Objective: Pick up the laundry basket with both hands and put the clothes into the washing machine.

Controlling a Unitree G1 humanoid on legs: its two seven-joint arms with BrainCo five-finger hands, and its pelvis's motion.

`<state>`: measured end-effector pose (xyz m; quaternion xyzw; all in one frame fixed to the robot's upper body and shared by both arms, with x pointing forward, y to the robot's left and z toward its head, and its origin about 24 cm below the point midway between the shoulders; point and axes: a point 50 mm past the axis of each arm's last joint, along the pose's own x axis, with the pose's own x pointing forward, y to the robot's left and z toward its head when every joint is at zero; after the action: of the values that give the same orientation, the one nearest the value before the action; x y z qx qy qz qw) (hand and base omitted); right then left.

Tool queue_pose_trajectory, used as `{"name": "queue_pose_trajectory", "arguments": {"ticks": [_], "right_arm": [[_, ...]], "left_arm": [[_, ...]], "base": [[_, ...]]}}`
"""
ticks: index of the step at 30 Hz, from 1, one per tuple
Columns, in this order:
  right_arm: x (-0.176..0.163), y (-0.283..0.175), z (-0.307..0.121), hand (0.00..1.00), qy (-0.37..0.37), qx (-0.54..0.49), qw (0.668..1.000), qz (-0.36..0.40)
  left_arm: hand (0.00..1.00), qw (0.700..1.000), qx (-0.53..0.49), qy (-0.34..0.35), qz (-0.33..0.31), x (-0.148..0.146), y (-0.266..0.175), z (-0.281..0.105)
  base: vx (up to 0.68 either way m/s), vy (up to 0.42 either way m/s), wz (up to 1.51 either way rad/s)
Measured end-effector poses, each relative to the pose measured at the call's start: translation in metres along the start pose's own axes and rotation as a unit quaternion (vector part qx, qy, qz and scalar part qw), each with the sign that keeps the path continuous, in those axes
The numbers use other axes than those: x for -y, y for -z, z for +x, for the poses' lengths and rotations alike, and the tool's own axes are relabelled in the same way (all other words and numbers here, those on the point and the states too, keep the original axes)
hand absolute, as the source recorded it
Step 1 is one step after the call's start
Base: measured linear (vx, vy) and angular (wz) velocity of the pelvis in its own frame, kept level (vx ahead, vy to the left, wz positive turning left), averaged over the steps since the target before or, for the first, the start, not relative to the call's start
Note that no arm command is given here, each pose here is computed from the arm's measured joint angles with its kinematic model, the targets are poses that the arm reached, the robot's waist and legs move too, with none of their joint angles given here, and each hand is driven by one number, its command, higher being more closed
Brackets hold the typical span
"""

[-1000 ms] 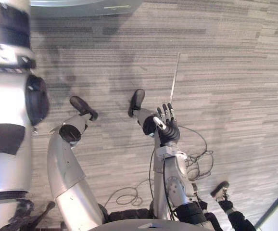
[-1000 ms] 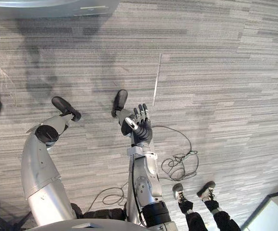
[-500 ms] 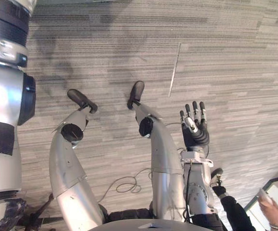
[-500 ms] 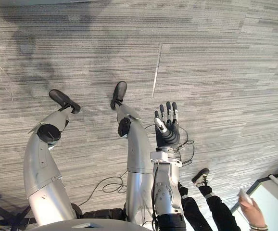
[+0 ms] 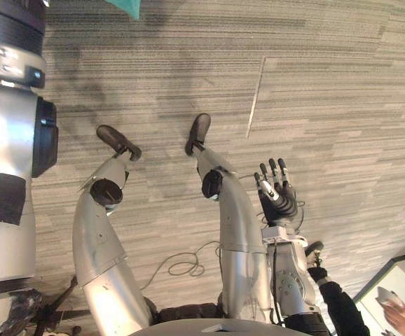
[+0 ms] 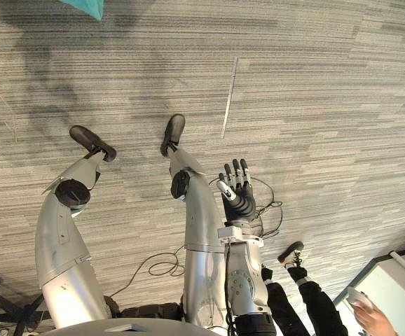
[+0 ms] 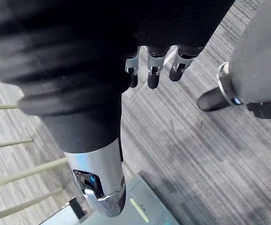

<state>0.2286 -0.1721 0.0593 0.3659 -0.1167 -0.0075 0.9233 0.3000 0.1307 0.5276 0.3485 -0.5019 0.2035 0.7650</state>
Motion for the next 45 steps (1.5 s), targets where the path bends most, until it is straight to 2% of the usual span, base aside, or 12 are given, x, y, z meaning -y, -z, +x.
{"name": "queue_pose_trajectory", "arguments": {"ticks": [5, 13, 19, 23, 25, 28, 29, 33, 36, 37, 39, 45], "right_arm": [[0.000, 0.000, 0.000, 0.00, 0.004, 0.002, 1.000, 0.006], [0.001, 0.000, 0.000, 0.00, 0.005, -0.001, 1.000, -0.003], [0.006, 0.005, -0.002, 0.00, 0.015, -0.006, 1.000, -0.015], [0.012, 0.010, -0.004, 0.00, 0.029, -0.017, 0.998, -0.049], [0.014, 0.012, -0.005, 0.00, 0.034, -0.022, 0.998, -0.054], [0.019, 0.012, -0.006, 0.00, 0.039, -0.028, 0.995, -0.087], [0.025, 0.016, -0.009, 0.00, 0.048, -0.043, 0.992, -0.106], [0.049, 0.030, -0.023, 0.00, 0.093, -0.107, 0.976, -0.163], [0.073, 0.040, -0.039, 0.00, 0.126, -0.178, 0.949, -0.229], [0.083, 0.041, -0.044, 0.00, 0.139, -0.202, 0.933, -0.263], [0.095, 0.040, -0.049, 0.00, 0.157, -0.218, 0.918, -0.291], [0.115, 0.038, -0.031, 0.00, 0.196, -0.229, 0.891, -0.339]], "left_arm": [[0.00, 0.999, -0.033, -0.005, -0.018, 0.002, 0.020, -0.007], [0.00, 0.987, -0.158, 0.016, -0.027, 0.023, 0.096, -0.049], [0.00, 0.981, -0.178, -0.027, -0.070, 0.039, 0.117, -0.093], [0.00, 0.967, -0.240, -0.006, -0.085, 0.069, 0.147, -0.199], [0.00, 0.962, -0.261, 0.006, -0.081, 0.073, 0.150, -0.230], [0.00, 0.947, -0.316, 0.050, -0.018, 0.080, 0.156, -0.308], [0.00, 0.929, -0.361, 0.076, -0.003, 0.084, 0.156, -0.350], [0.00, 0.872, -0.464, 0.156, -0.030, 0.091, 0.139, -0.439], [0.00, 0.798, -0.561, 0.184, -0.119, 0.091, 0.120, -0.504], [0.00, 0.753, -0.610, 0.179, -0.171, 0.093, 0.115, -0.531], [0.00, 0.705, -0.653, 0.162, -0.224, 0.094, 0.106, -0.556], [0.00, 0.626, -0.710, 0.126, -0.296, 0.099, 0.094, -0.590]], "base": [[0.00, 0.000, -0.01], [0.00, 0.001, 0.00], [-0.01, 0.000, 0.14], [-0.02, -0.030, 0.16], [-0.01, -0.036, 0.17], [0.01, -0.060, 0.31], [0.03, -0.078, 0.23], [0.08, -0.118, 0.29], [0.16, -0.121, 0.06], [0.13, -0.101, 0.09], [0.11, -0.058, 0.17], [0.17, 0.052, 0.28]]}}
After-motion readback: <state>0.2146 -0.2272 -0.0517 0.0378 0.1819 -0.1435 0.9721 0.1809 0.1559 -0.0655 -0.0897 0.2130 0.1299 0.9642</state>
